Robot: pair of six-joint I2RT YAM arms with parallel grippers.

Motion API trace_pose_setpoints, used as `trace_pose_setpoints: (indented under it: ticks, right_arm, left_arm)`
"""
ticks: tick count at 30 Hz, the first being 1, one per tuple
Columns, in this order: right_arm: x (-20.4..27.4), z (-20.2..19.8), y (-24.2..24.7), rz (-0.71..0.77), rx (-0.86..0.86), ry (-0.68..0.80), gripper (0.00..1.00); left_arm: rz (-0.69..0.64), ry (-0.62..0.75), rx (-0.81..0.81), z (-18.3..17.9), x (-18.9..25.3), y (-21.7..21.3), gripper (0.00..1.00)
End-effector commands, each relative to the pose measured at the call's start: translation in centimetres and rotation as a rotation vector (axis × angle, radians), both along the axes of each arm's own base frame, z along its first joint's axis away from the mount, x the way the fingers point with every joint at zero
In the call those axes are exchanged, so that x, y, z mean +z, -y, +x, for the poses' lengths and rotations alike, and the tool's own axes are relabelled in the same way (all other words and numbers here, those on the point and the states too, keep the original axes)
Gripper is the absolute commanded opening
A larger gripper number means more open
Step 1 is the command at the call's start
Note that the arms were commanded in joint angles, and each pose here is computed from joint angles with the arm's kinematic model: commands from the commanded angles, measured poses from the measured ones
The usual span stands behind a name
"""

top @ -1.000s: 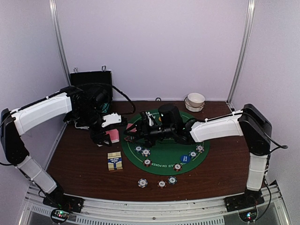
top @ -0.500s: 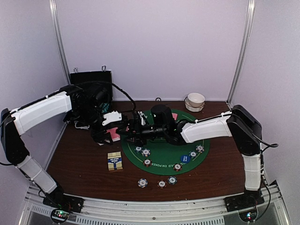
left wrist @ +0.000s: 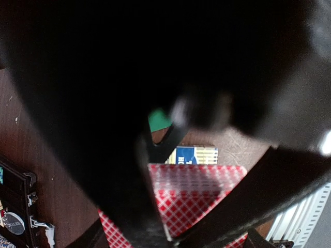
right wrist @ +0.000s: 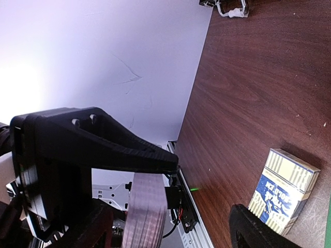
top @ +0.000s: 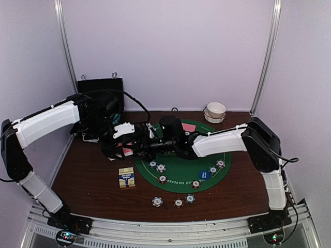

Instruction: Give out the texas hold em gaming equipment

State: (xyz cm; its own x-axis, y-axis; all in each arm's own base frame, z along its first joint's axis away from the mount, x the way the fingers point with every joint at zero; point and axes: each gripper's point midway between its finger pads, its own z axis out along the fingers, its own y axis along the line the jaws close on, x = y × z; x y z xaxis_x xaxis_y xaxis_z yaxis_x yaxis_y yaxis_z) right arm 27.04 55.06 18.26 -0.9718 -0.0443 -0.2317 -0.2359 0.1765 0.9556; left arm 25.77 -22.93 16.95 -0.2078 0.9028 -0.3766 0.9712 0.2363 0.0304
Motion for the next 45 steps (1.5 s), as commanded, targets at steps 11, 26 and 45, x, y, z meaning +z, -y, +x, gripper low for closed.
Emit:
trace_pose_setpoints:
  ticks: [11, 26, 45]
  right_arm:
    - [-1.2, -0.4, -1.2, -0.058, 0.047, 0.001, 0.76]
    - [-2.0, 0.7, 2.2, -0.14, 0.013, 0.015, 0.6]
    - [3.4, 0.0, 3.4, 0.01, 0.008, -0.026, 0.14]
  left_arm:
    - [-0.026, 0.025, 0.0, 0.6, 0.9, 0.3, 0.0]
    - [-0.022, 0.035, -0.004, 0.4, 1.0, 0.1, 0.0]
    - [0.002, 0.04, -0.007, 0.7, 0.4, -0.1, 0.0]
